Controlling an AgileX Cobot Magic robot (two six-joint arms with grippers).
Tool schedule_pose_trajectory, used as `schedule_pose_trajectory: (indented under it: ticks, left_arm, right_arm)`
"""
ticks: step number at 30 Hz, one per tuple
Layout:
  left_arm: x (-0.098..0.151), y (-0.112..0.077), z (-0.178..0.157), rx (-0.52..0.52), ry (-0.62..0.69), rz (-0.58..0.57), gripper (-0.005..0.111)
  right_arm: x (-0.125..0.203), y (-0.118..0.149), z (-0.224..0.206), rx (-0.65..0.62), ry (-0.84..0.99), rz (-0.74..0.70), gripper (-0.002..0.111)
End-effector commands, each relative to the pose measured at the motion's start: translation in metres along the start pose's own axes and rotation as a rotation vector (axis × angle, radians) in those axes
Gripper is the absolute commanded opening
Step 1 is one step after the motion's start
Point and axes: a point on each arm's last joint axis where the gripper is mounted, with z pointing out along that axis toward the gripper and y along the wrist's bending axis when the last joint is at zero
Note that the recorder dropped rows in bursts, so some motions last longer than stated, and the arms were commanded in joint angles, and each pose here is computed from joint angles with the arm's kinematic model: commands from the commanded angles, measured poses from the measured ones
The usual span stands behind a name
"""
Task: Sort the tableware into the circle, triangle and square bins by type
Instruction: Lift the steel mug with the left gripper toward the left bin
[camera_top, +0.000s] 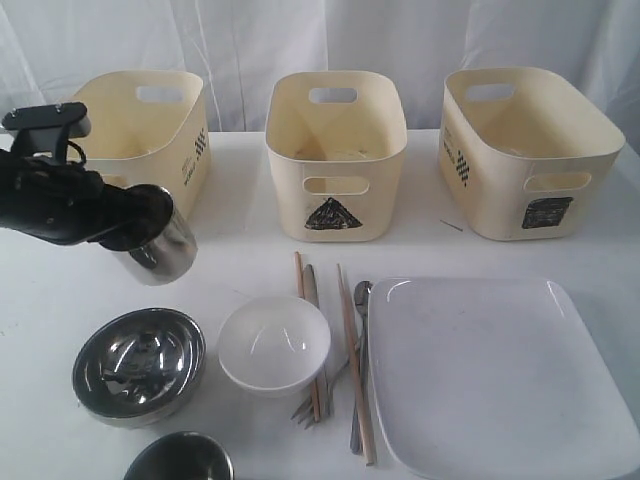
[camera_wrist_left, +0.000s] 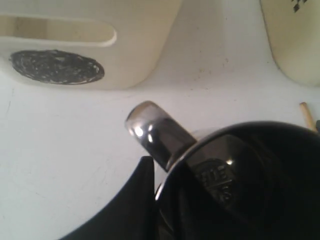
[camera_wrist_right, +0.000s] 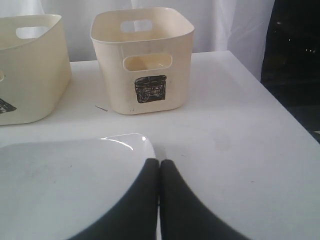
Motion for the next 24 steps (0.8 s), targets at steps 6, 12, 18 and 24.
schedule_pose_trajectory:
  ticks: [6,12,18,24]
  left_arm:
    - [-0.012,-0.005,-0.051,0.020,-0.082,0.046,0.001]
    - [-0.021,-0.007,-0.080,0.022,-0.194,0.089,0.001]
    - [-0.038,-0.009,-0.101,0.000,-0.299,0.176,0.001]
    - [-0.066,-0.009,-0.116,-0.059,-0.394,0.283,0.001]
  right_arm:
    - [0.000,0.000,0.000,-0.008,-0.014,-0.008,0.000]
    - [0.000,0.000,0.000,-0.008,-0.014,-0.008,0.000]
    - [0.000,0.000,0.000,-0.008,-0.014,-0.008,0.000]
    - [0.000,0.000,0.000,-0.008,-0.014,-0.008,0.000]
